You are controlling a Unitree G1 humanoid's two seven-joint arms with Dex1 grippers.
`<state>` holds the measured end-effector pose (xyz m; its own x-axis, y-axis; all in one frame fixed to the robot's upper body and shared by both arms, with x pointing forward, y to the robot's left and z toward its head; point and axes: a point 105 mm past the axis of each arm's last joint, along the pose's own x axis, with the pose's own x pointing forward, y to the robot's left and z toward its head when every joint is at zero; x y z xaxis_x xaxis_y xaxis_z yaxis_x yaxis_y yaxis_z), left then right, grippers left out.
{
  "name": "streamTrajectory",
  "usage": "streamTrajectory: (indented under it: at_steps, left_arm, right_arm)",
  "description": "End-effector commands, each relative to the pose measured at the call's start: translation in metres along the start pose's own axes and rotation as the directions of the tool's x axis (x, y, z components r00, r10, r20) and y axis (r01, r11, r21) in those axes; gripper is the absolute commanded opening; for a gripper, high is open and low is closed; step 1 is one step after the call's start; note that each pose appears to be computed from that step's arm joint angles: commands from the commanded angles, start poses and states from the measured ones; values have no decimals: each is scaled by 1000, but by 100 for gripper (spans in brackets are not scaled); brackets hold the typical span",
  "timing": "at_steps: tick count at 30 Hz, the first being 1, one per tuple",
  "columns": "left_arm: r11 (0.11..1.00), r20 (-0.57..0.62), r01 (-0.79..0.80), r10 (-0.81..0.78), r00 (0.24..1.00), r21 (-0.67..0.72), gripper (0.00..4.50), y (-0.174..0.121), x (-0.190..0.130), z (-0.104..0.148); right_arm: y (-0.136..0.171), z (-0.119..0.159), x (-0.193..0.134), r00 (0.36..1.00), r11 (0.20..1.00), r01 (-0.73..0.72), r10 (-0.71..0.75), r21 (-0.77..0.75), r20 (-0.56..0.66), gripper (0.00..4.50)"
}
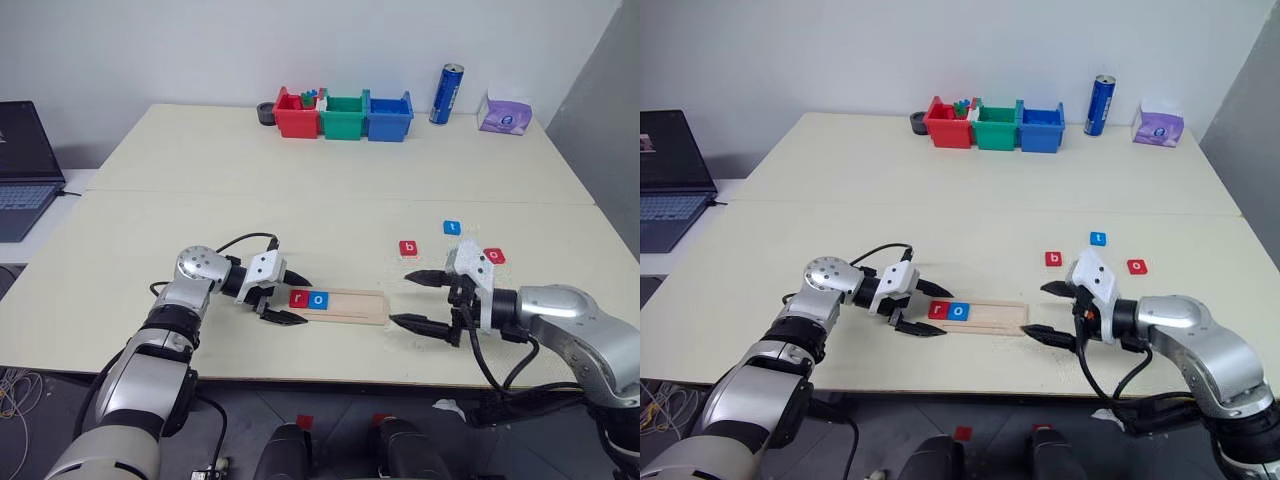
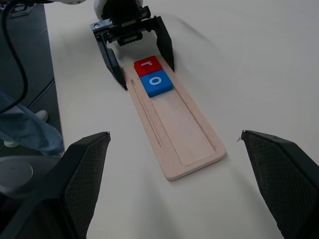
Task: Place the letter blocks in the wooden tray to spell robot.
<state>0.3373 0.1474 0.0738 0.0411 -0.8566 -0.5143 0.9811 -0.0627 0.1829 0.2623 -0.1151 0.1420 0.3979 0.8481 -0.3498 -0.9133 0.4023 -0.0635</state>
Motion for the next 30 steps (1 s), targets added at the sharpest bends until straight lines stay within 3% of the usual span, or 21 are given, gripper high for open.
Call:
streamTrajectory:
  at_steps: [1,30]
  left_arm:
    - [999,-52,-16,14,999,-28,339,-4,0,-13]
    - [996,-65,-74,71,995,-43,339,7,-6,-12]
  right_arm:
    - [1,13,-3,999,998,-1,4,-65,42,450]
    - [0,54,4,978,989,6,25,-148,206,450]
